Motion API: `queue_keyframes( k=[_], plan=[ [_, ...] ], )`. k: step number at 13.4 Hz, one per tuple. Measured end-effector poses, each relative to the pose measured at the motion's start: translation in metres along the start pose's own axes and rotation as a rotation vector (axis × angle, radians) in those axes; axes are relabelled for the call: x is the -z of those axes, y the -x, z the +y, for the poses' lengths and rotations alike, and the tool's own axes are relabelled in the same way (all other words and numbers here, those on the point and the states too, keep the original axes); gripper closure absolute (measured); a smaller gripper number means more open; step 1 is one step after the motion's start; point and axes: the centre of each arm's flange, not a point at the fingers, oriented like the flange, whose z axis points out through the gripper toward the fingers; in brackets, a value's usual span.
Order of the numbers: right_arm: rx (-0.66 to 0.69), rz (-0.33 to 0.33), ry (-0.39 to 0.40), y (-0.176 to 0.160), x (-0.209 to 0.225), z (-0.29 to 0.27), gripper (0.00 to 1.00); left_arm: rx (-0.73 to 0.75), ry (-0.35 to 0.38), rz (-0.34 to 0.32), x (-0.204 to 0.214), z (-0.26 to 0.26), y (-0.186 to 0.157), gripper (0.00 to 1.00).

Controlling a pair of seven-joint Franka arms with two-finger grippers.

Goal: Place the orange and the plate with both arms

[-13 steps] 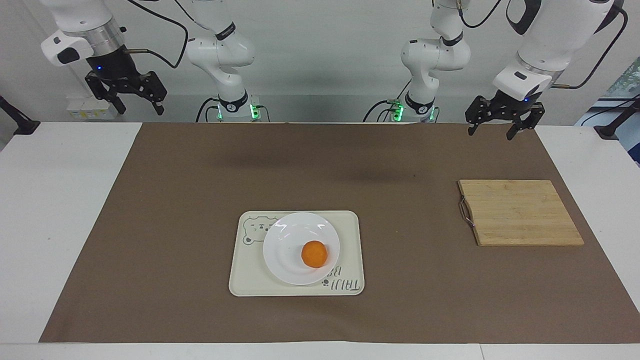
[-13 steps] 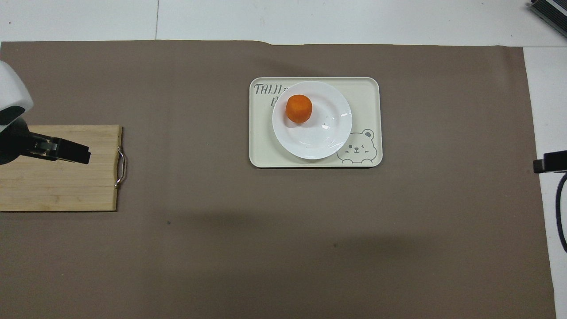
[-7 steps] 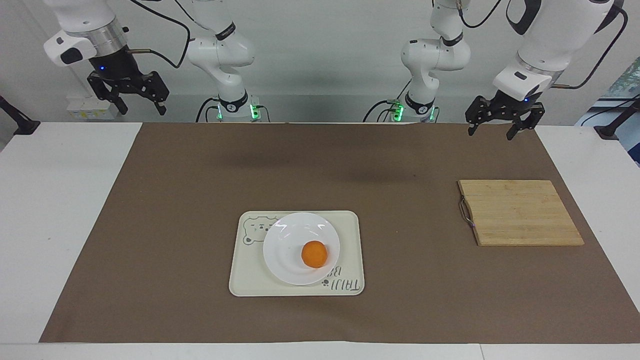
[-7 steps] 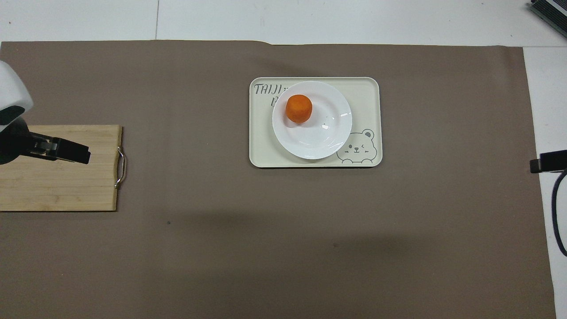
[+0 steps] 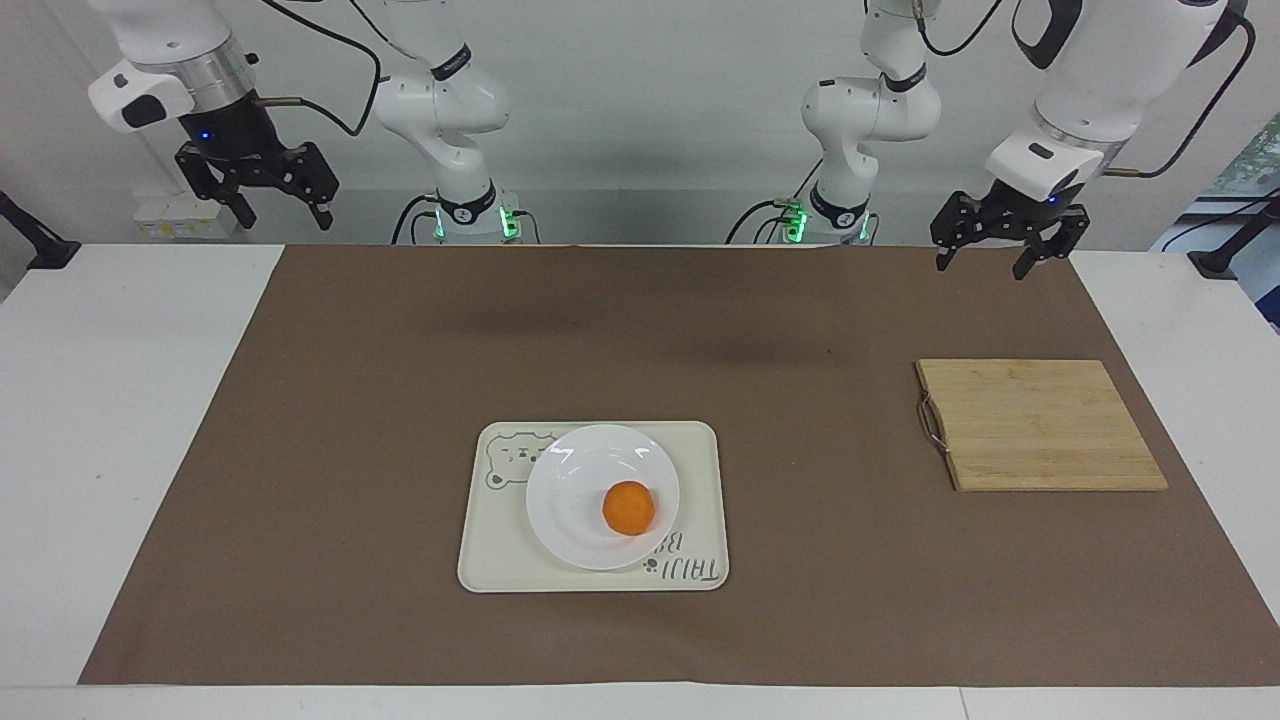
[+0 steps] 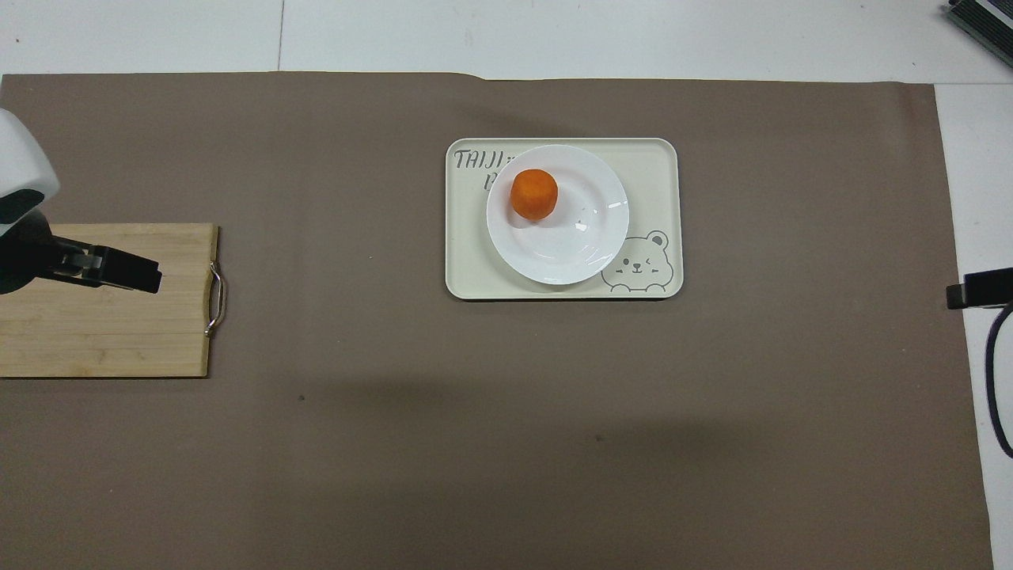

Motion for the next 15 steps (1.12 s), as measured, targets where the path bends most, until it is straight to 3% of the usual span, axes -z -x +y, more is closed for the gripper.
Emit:
queue_keyframes(
  k=[15],
  plan=[
    [0.029, -0.036, 0.004, -0.01, -0.009, -0.016, 0.0, 0.0, 0.0, -0.001, 0.001, 0.0, 0.002, 0.0]
  ],
)
